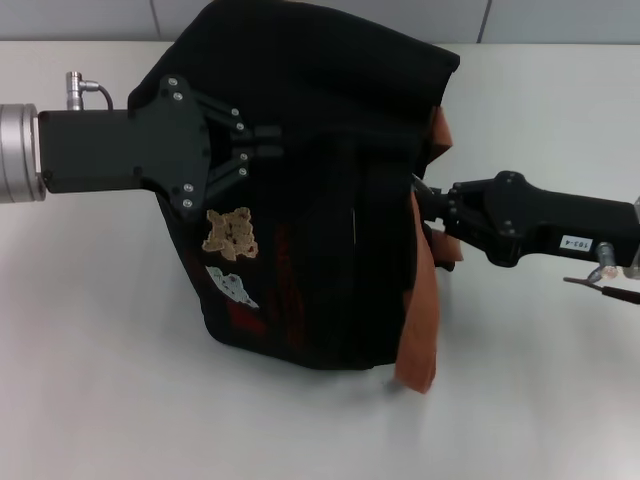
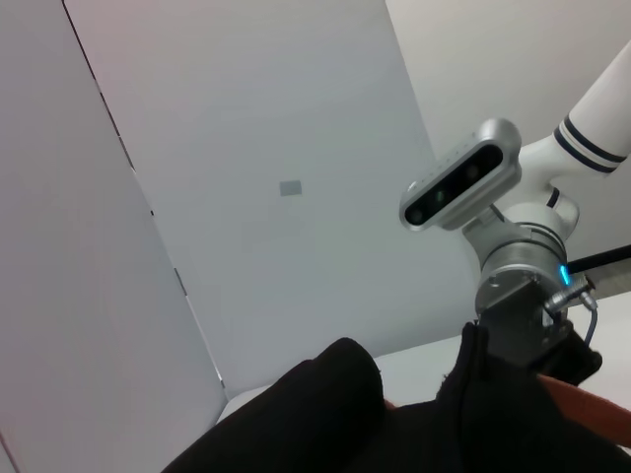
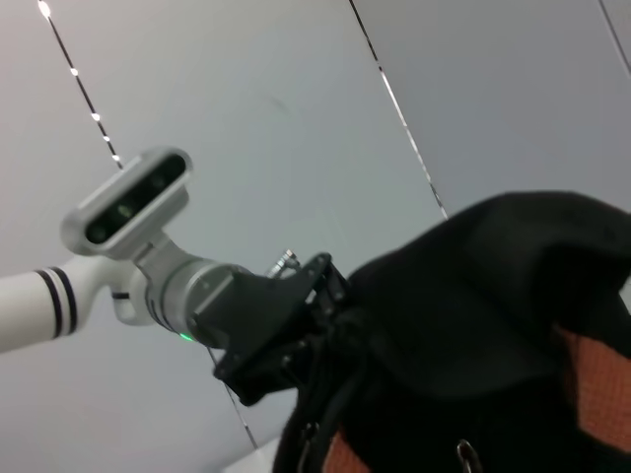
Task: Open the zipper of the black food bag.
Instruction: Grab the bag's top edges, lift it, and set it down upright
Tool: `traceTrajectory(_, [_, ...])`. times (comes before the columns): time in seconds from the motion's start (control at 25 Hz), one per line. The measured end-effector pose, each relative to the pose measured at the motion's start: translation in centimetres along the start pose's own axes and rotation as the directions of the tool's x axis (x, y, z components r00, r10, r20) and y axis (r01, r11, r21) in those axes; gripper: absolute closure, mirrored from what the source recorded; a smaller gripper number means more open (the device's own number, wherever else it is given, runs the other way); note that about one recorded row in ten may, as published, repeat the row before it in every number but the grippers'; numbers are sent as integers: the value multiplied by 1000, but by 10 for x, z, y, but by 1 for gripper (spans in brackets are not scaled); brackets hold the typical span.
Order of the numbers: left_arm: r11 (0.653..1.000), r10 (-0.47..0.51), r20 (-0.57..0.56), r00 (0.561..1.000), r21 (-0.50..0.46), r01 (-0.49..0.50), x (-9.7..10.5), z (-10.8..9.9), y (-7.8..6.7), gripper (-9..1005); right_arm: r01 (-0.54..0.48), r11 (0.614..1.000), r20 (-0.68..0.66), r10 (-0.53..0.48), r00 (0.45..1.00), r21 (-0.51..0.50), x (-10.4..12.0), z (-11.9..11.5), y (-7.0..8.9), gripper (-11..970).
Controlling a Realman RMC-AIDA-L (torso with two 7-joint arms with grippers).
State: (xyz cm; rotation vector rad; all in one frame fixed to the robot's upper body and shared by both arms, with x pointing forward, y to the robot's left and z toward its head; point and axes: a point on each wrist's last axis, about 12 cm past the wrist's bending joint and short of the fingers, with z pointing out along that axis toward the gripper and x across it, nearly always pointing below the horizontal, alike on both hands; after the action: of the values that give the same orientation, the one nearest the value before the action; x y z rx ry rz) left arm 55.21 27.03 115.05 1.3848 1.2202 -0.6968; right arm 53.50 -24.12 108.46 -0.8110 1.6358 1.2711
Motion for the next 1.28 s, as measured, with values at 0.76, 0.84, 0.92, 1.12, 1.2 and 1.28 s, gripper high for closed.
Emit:
traceTrajectory(0.76, [999, -6, 53, 999, -53, 8, -1, -13, -5, 925, -28, 997, -55, 32, 998, 67, 15, 0, -4, 958])
traceTrajectory(0.84, [998, -2, 66, 998, -67, 7, -2, -15, -5, 925, -39, 996, -69, 44, 997, 77, 18, 1, -5, 958])
traceTrajectory(0.92, [997, 1, 74, 997, -78, 5, -3, -18, -4, 925, -47, 995, -81, 54, 995, 87, 21, 2, -6, 958])
traceTrajectory(1.12, [993, 4, 81, 997, -114, 5, -3, -25, -3, 925, -60, 993, -125, 73, 990, 100, 30, 1, -5, 959])
traceTrajectory(1.2, [991, 5, 83, 997, -131, 6, -3, -28, -2, 926, -68, 992, -140, 83, 987, 110, 33, -2, -5, 959])
traceTrajectory(1.28, [988, 5, 84, 996, -152, 8, -3, -32, -1, 926, -76, 990, -155, 94, 983, 118, 36, -6, -5, 959])
